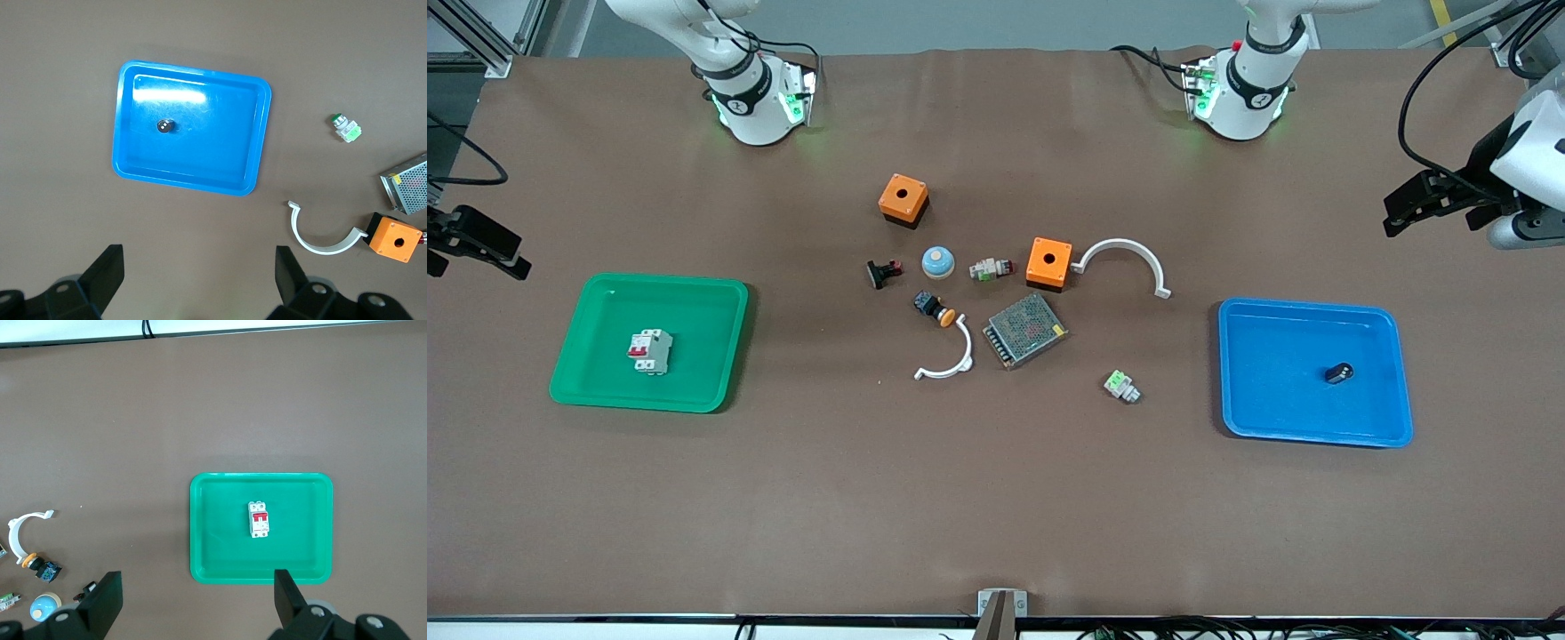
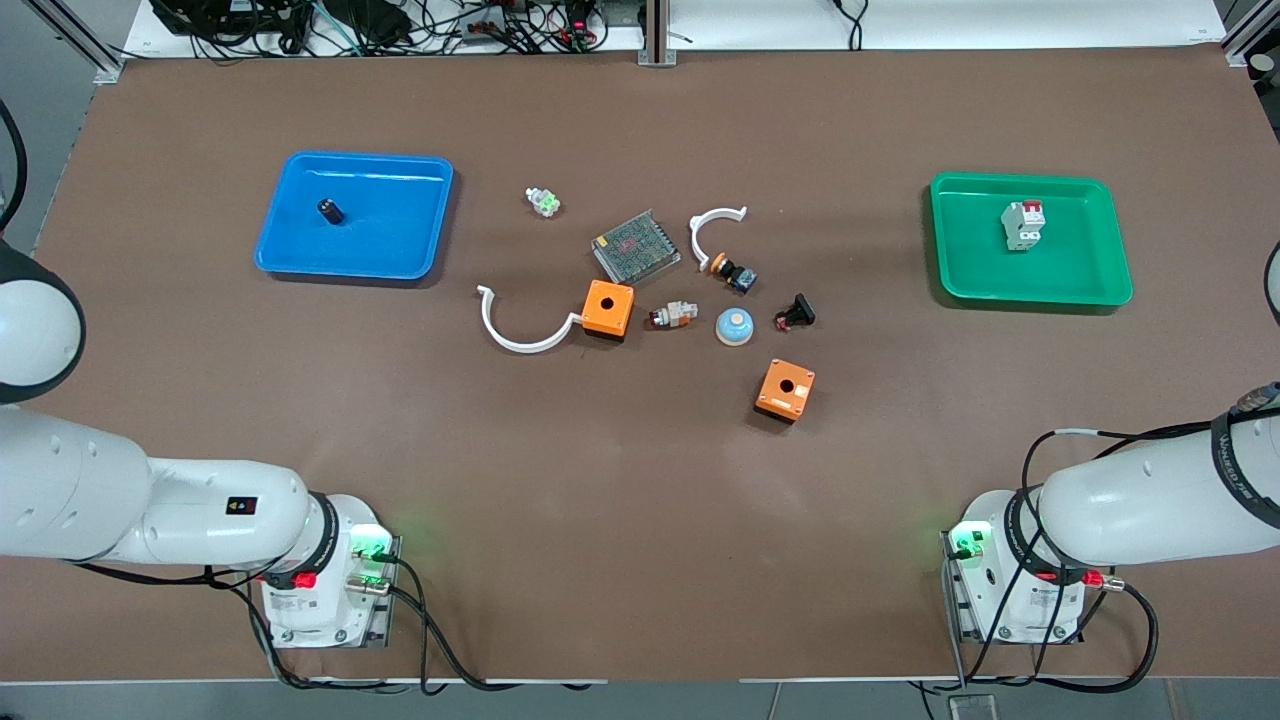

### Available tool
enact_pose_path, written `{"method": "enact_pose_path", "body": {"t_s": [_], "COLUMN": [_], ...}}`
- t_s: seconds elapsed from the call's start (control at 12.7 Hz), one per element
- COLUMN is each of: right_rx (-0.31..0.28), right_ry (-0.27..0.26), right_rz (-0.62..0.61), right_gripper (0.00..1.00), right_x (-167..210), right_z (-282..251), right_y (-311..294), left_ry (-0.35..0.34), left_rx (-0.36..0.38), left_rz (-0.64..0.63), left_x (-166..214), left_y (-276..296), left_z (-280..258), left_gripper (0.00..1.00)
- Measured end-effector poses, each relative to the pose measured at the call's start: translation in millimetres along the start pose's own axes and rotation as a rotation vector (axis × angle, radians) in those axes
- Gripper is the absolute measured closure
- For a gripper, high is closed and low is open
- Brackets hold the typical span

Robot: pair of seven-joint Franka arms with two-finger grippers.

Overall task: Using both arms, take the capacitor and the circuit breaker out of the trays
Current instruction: 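Move the left gripper down to the black capacitor in the blue tray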

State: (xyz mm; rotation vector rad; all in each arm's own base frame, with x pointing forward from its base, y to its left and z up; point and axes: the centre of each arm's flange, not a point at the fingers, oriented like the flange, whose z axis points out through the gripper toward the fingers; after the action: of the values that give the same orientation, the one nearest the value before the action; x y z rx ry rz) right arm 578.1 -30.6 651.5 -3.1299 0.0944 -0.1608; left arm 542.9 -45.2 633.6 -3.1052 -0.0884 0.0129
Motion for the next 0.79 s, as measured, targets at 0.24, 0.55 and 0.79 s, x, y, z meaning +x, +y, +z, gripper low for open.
{"method": "enact_pose_path", "body": {"t_s": [0.24, 0.55, 0.79], "right_rx": [0.000, 0.000, 0.000], "right_ry": [0.000, -0.001, 0.000], "right_rz": [0.000, 0.000, 0.000], "right_gripper": [0.00, 0.00, 0.00], "right_x": [0, 0, 0], "right_z": [0, 0, 1], "right_y": [0, 0, 0], "left_ry": [-0.003, -0.044, -0.055], "left_rx": [0.000, 0.017, 0.066], "left_rz": [-0.003, -0.017, -0.036], "left_x": [1, 29, 72], "left_y": [-2, -9, -27], "left_z": [1, 32, 101], "left_gripper": [0.00, 0.00, 0.00]}}
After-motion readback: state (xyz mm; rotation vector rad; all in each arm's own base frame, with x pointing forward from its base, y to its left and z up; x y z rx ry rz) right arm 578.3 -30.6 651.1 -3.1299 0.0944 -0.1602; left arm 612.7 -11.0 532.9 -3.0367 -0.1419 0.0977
